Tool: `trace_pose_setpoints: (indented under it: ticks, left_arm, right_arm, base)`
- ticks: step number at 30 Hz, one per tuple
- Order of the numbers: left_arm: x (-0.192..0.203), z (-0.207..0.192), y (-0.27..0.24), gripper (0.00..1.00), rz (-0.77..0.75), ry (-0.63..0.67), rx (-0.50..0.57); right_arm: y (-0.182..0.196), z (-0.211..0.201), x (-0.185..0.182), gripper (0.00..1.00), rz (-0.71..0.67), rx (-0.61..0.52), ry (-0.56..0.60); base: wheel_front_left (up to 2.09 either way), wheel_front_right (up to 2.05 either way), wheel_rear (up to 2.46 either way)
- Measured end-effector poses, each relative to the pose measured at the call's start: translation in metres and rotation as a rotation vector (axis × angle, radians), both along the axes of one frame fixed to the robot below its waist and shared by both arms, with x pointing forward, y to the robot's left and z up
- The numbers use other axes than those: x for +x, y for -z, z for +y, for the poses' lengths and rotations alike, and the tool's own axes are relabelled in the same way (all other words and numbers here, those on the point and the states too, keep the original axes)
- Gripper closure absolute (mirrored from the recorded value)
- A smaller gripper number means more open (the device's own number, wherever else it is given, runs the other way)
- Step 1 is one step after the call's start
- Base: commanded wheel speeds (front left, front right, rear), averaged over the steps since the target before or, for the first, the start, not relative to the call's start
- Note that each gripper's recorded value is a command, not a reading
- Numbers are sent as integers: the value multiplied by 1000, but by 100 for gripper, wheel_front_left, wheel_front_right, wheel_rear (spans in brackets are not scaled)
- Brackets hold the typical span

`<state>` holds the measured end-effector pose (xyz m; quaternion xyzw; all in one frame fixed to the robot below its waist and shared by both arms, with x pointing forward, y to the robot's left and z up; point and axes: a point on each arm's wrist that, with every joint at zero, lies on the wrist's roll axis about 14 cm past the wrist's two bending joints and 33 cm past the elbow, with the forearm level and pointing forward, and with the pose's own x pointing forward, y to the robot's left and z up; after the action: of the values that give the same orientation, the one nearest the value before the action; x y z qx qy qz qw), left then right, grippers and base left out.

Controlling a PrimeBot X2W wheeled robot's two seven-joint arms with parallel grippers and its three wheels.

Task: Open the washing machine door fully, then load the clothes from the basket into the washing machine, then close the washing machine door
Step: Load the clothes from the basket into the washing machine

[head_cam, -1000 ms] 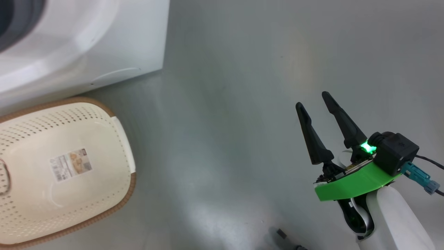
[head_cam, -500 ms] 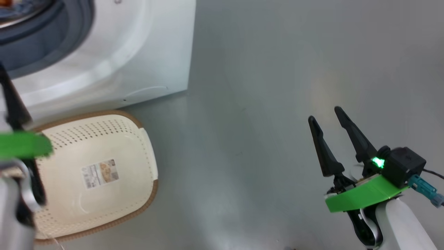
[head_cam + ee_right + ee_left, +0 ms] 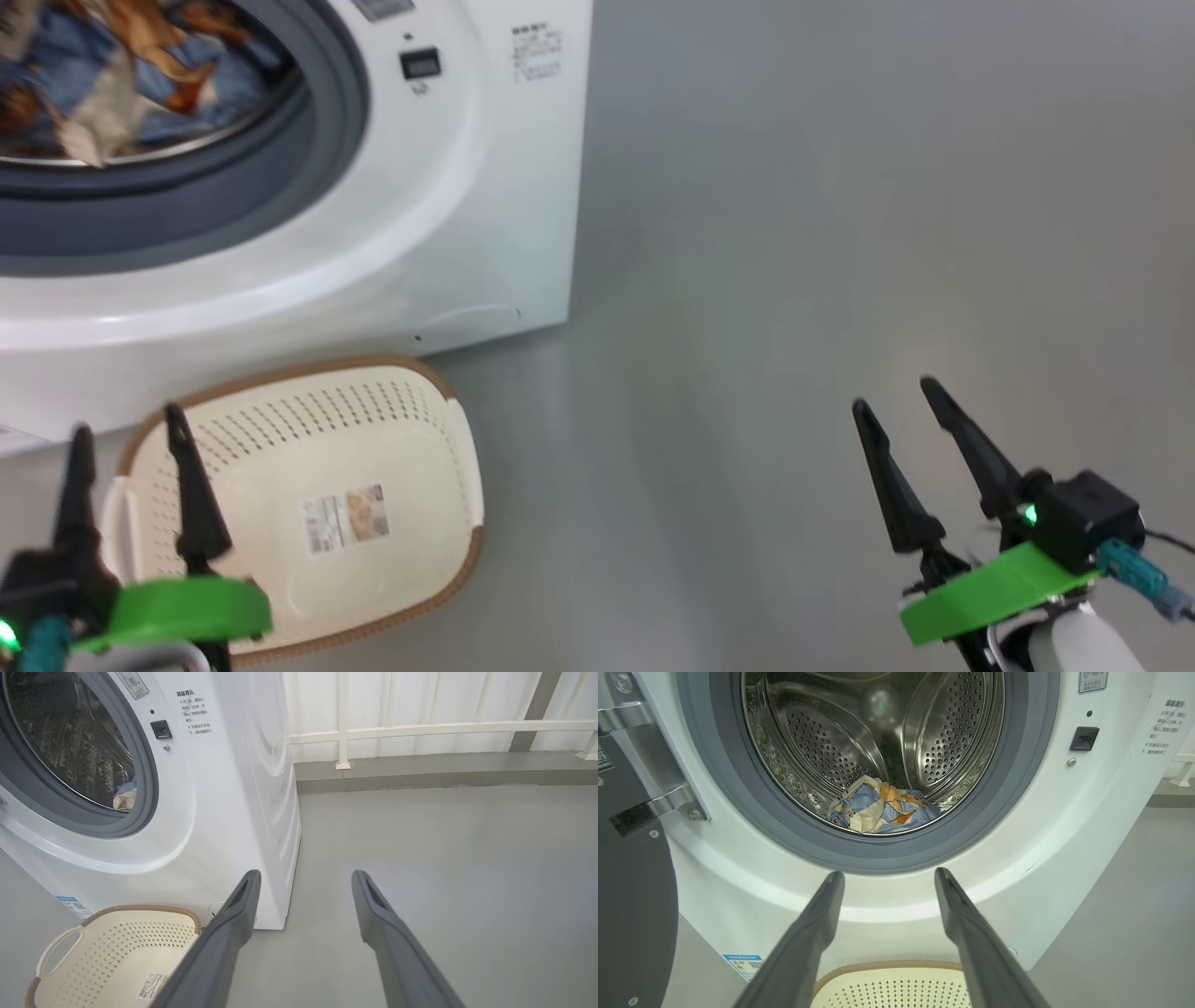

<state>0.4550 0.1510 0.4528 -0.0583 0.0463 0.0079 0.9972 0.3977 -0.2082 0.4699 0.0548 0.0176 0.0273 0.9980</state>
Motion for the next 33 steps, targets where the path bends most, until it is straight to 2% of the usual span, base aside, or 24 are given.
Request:
trace_pose_setpoints:
  ticks: [9,19,33]
  left_arm:
    - [-57,0,-7,0,23,30,-15]
    - [-99,8,-25,0,-17,27,-21]
    - [-125,13,-41,0,-77,37,-31]
  right_arm:
    - [-4,2,-34,0,12,-2,4]
    - [-31,20,-52,0,-49,-9,-40]
    - [-49,40,-62,0,-90,-12,-91]
  base:
    - [0,0,0]
    - [0,0,0]
    - [0,0,0]
